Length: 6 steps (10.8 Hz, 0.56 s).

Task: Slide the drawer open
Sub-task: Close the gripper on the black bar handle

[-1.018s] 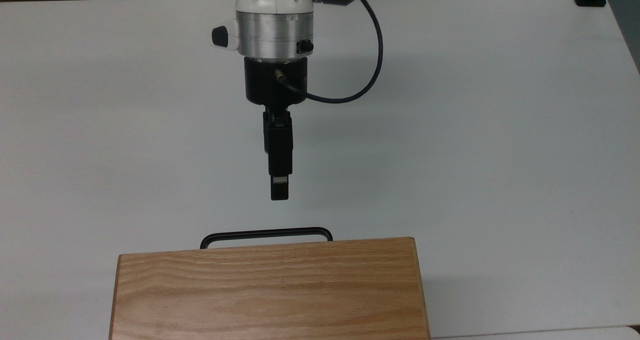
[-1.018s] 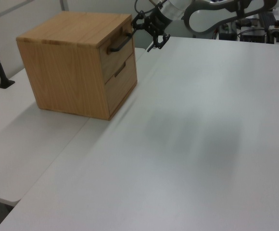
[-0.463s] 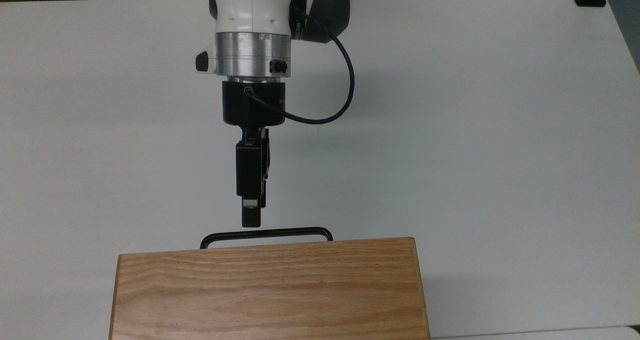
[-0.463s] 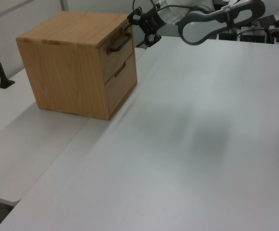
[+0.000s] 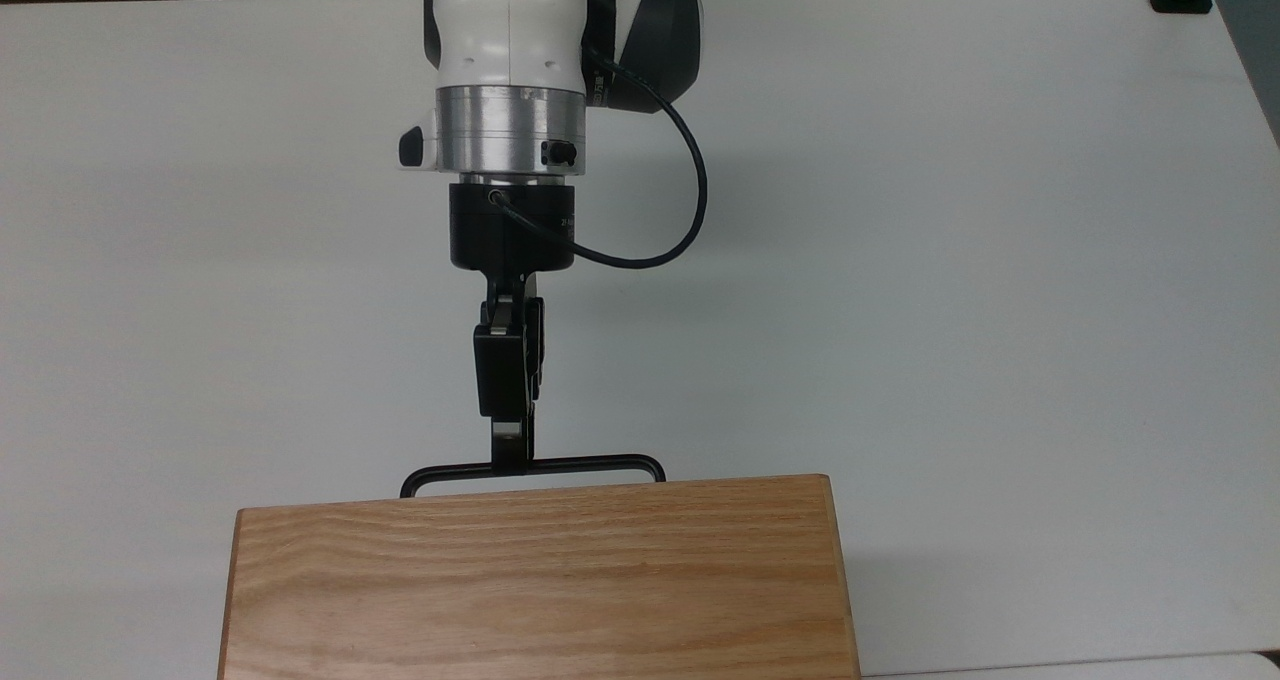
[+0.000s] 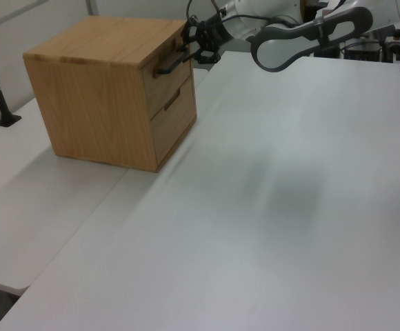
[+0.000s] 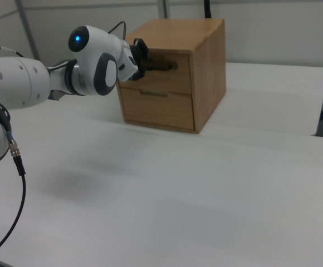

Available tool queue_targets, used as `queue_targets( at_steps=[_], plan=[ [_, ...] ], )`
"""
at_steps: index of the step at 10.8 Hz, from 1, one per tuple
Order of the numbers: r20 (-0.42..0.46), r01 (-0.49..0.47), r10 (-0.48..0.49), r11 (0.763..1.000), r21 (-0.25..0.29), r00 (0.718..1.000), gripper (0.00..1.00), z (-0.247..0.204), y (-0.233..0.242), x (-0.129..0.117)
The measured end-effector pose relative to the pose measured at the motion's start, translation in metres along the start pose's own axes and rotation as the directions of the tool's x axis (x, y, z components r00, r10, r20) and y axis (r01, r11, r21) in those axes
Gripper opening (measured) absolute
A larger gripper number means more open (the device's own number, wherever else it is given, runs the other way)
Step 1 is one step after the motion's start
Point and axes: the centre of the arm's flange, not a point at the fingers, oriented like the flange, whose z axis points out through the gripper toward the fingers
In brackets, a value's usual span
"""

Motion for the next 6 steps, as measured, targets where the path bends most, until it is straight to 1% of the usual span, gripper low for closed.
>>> queue_targets(
  at_steps=[4, 5, 6],
  plan=[
    [0.001, 0.002, -0.002, 1.000, -0.016, 1.000, 0.36, 0.012, 0.009, -0.001],
    [0.001, 0.001, -0.001, 1.000, -0.017, 1.000, 0.30, 0.012, 0.010, -0.002],
    [0.002, 0.000, 0.000, 1.000, -0.015, 1.000, 0.29, 0.012, 0.009, -0.002]
  ],
)
